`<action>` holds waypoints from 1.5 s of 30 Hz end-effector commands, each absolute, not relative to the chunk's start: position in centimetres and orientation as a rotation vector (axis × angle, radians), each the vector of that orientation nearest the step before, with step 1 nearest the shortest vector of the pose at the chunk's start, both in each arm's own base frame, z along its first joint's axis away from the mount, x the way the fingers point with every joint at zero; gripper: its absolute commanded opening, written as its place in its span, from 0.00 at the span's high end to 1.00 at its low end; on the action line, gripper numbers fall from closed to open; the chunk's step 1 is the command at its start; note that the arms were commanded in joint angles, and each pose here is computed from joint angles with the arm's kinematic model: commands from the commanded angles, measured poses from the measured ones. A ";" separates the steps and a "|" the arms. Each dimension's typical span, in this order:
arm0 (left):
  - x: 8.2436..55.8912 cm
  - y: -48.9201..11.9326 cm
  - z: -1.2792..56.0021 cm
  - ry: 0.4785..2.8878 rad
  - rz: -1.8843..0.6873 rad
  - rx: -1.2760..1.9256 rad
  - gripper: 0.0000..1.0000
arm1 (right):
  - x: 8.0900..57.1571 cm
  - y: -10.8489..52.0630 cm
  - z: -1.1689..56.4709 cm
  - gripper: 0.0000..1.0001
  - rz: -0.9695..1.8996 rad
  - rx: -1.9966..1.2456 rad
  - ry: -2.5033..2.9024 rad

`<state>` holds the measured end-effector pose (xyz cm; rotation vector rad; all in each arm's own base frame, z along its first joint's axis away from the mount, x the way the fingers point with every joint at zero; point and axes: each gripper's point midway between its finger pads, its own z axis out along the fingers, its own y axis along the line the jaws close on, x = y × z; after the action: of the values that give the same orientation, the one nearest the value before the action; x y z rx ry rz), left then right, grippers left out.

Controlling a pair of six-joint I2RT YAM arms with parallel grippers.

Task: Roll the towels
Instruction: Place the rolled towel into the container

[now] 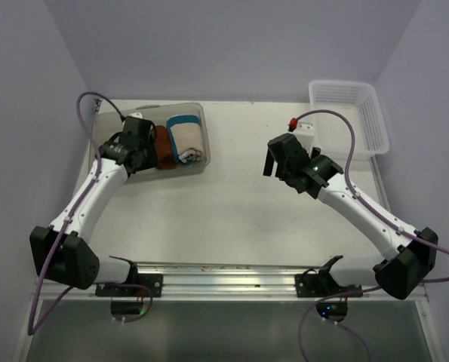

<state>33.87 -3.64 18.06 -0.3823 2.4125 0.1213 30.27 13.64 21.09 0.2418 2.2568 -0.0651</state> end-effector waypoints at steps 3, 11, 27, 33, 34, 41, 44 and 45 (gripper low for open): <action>32.5 -6.3 19.3 2.319 -0.061 -0.264 0.48 | 29.4 12.1 22.3 0.07 -0.055 0.295 2.183; 31.7 -7.7 20.2 2.277 -0.178 -0.184 0.41 | 29.1 11.9 22.4 0.07 -0.047 0.300 2.178; 32.0 -8.4 20.4 2.294 -0.214 -0.180 0.27 | 28.4 11.3 22.3 0.07 -0.053 0.303 2.176; 32.3 -7.6 20.9 2.285 -0.164 -0.238 0.24 | 28.3 11.1 22.1 0.06 -0.056 0.304 2.175; 32.4 -7.5 20.9 2.284 -0.163 -0.245 0.24 | 28.3 11.1 22.2 0.06 -0.055 0.302 2.174; 32.5 -7.6 21.3 2.274 -0.167 -0.249 0.23 | 28.5 11.1 22.3 0.06 -0.055 0.292 2.167; 32.5 -7.6 21.2 2.276 -0.168 -0.248 0.23 | 28.5 11.2 22.2 0.06 -0.056 0.290 2.169; 32.6 -7.6 21.2 2.273 -0.171 -0.247 0.23 | 28.5 11.1 22.2 0.06 -0.056 0.290 2.166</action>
<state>31.74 -7.49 19.46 -0.2258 2.3272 -0.1574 28.29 11.78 21.27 0.2593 2.2207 -0.0509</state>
